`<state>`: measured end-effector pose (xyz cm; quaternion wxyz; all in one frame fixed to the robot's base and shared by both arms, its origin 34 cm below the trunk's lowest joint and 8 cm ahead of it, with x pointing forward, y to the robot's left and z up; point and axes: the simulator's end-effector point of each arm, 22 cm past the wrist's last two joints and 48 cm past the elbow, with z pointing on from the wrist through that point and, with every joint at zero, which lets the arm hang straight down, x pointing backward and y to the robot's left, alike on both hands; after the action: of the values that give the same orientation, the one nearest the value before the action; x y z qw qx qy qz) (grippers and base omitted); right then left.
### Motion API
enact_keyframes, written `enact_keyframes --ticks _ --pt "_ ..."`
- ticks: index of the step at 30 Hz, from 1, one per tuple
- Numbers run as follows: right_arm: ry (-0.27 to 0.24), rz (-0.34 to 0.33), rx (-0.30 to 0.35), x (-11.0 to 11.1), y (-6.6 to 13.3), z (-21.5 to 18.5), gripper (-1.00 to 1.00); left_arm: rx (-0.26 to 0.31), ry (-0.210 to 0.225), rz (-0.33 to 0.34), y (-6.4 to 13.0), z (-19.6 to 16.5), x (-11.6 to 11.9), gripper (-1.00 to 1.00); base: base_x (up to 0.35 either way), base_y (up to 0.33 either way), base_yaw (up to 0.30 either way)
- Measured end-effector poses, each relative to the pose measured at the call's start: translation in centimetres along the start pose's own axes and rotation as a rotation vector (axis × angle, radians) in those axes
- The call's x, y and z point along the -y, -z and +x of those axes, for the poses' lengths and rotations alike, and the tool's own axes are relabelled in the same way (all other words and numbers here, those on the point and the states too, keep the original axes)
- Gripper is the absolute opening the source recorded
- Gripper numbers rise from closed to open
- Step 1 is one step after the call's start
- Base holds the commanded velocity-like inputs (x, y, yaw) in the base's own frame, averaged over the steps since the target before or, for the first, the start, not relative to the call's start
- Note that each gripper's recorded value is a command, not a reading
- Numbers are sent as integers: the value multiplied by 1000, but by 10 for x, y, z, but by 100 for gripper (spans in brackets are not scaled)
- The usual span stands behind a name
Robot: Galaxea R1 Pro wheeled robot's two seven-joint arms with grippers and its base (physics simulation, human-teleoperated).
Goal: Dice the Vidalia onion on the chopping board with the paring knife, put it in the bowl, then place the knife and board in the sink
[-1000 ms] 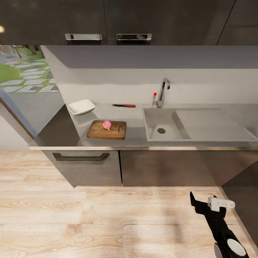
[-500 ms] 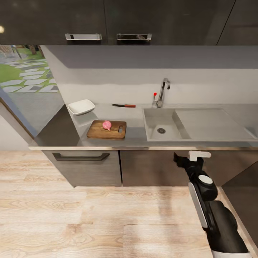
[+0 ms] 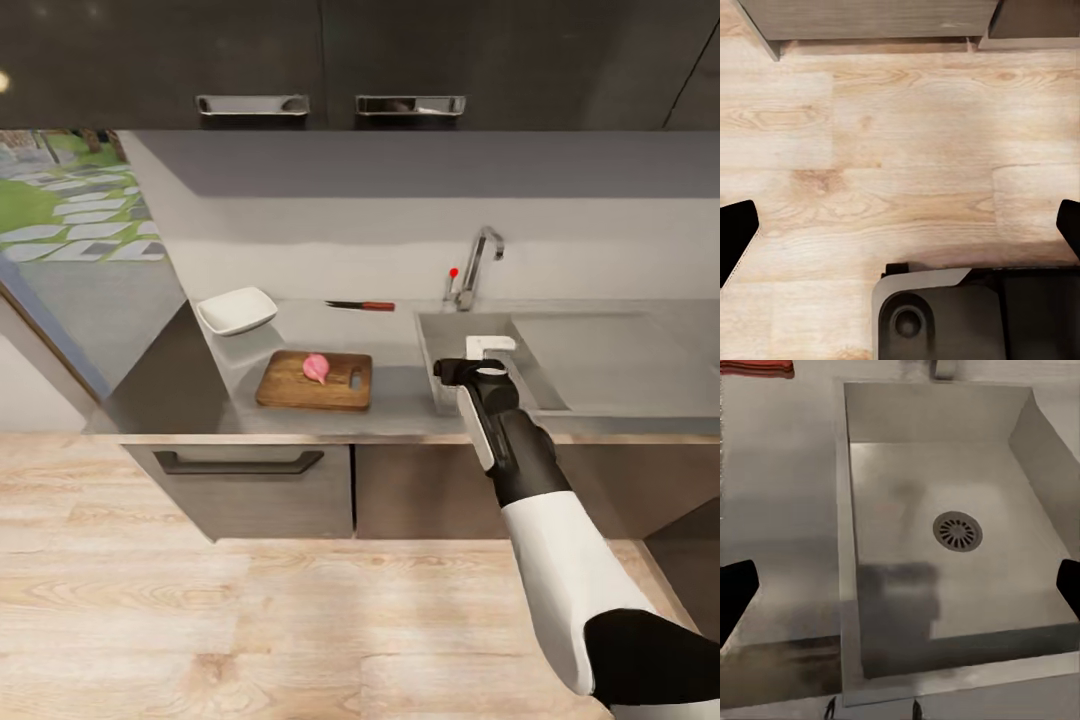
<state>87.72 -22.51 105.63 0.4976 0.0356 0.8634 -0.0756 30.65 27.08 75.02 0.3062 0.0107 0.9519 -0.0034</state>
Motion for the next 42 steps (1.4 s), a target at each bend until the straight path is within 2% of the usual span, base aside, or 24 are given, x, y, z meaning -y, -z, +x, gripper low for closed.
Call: enact_keyframes --ticks 3,8,11,17,22,25,30,42 --pt "13 -12 -35 -13 -15 -5 100 2 0 0 0 -1 0 100 272 190 0" --pt "17 -44 -52 -33 -20 -8 100 4 0 0 0 -2 0 100 285 171 0" --pt "17 -65 -46 -40 -20 -10 100 6 0 0 0 -3 0 100 307 79 0" --pt "4 -113 6 -52 -19 -22 100 12 0 0 0 -6 0 100 320 18 0" --pt "0 -113 22 -54 -19 -25 100 11 0 0 0 -6 0 100 323 3 0" --pt "-1 -87 26 -50 -19 -26 100 12 0 0 0 -6 0 100 324 1 92" --pt "-6 -48 27 -42 -19 -26 100 11 0 0 0 -6 0 100 297 -105 236" --pt "-6 -42 18 -41 -21 -22 100 5 1 -4 0 -3 -2 100 202 -193 257"
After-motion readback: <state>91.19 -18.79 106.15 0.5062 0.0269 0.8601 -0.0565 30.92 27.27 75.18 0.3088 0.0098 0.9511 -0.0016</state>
